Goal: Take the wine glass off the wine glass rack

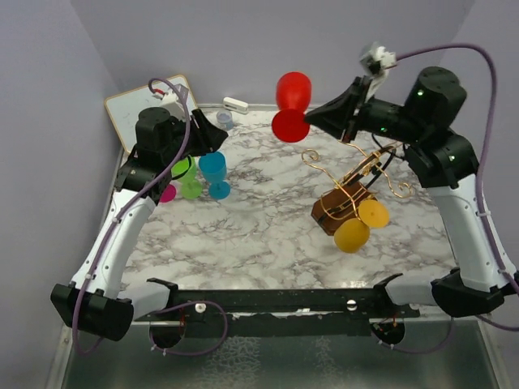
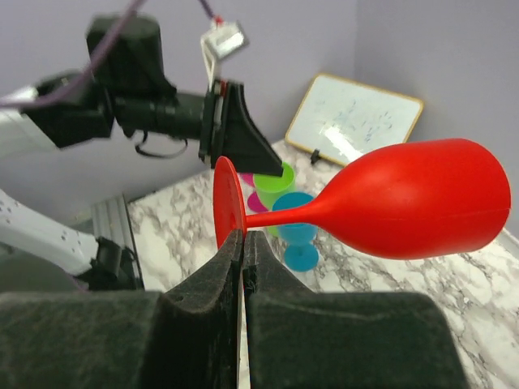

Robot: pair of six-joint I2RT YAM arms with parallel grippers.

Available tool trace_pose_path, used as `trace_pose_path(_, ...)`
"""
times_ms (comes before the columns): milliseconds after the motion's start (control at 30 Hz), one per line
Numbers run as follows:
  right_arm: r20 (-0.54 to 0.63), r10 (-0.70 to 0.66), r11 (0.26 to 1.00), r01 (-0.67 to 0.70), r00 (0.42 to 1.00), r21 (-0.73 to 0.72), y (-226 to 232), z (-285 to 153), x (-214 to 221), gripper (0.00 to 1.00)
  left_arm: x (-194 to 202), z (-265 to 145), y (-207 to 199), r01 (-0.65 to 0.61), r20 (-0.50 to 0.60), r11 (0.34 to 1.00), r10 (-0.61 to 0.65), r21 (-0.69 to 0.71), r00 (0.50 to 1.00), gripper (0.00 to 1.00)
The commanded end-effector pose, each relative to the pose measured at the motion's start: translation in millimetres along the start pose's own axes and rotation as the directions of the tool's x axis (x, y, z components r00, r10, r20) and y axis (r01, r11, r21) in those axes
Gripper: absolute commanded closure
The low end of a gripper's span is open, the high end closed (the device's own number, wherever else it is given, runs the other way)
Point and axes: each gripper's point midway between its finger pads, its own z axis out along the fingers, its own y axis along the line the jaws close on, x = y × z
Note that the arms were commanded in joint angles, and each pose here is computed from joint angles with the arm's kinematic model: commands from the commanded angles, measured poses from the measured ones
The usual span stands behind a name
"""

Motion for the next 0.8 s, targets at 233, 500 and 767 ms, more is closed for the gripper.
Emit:
trace_pose_path(233, -0.207, -0.375, 0.895, 0.412, 0.903, 0.173, 45, 34, 83, 0.99, -12, -76, -29, 0.032, -0.005, 0.999, -0.032, -0.032, 0.999, 0.55)
trace_pose_path(500, -0.281, -0.430, 0.883, 0.465, 0.858, 0.067, 78, 27, 149, 0.99, -3, -104, -36, 0.075, -0.015, 0.997, -0.076, -0.028, 0.997, 0.55)
trace_pose_path(767, -0.323, -0.487, 0.856, 0.517, 0.812, 0.008, 98, 37, 194, 0.99, 17, -106, -36, 0.080, -0.073, 0.997, -0.080, 0.000, 0.994, 0.55)
